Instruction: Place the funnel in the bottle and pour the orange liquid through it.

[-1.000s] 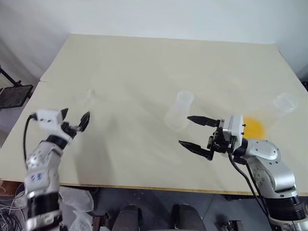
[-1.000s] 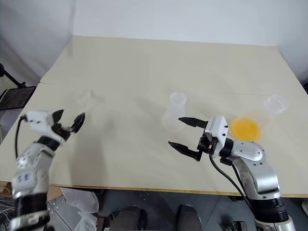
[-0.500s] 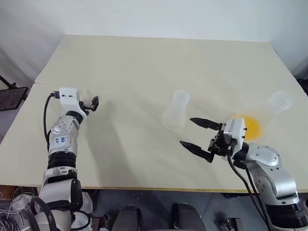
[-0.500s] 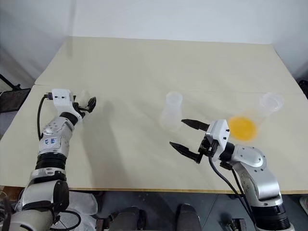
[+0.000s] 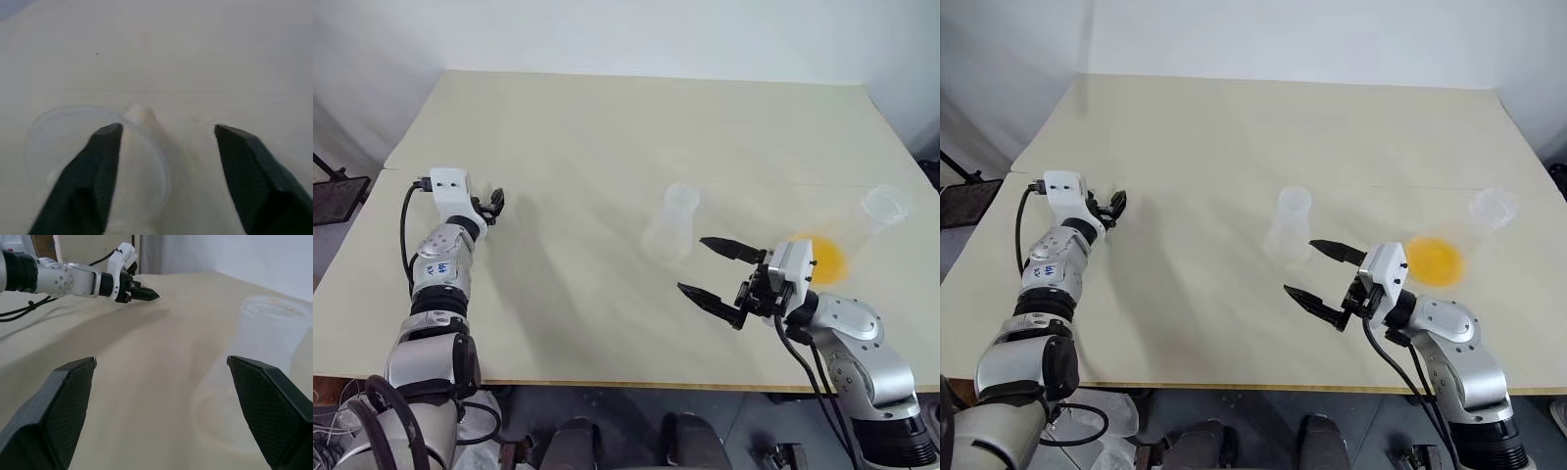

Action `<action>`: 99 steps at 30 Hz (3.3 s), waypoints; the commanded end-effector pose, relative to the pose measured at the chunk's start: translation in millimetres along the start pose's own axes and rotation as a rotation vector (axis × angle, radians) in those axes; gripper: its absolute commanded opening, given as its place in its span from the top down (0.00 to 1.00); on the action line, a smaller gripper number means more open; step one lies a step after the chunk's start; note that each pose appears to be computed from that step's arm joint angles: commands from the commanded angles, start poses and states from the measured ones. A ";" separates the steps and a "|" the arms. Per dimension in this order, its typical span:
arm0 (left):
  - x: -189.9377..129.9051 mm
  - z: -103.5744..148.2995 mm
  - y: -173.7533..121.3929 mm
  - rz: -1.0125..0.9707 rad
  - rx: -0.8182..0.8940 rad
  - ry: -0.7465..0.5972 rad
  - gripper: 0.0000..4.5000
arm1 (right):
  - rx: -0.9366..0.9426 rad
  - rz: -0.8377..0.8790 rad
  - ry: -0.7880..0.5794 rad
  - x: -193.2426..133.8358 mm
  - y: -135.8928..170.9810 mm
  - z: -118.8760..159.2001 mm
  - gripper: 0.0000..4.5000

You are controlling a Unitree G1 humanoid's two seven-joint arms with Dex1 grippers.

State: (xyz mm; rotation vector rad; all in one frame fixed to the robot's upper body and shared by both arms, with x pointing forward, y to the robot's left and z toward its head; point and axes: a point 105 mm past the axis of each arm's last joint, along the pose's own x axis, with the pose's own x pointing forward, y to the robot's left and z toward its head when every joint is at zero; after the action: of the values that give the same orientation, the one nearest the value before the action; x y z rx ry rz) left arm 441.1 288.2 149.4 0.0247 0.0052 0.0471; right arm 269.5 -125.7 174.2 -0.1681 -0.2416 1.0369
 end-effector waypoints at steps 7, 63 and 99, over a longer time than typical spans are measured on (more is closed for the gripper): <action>-2.3 13.8 7.2 0.004 -0.001 -0.065 0.99 | -0.045 -0.015 -0.043 -3.9 1.5 11.4 0.00; -79.5 152.6 -253.3 -1.608 0.798 -0.355 0.15 | -0.108 -0.545 -0.132 -62.2 2.0 22.1 0.00; -135.9 51.5 -172.5 -1.374 0.124 -0.282 0.00 | -0.008 -0.902 0.046 -168.2 -66.9 25.0 0.00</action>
State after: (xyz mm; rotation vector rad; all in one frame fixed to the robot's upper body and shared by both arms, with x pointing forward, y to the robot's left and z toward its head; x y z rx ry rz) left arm 319.4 113.0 185.0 0.1374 -0.2007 -1.3135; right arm 234.1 -300.0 191.1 -0.1008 -0.2422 0.1509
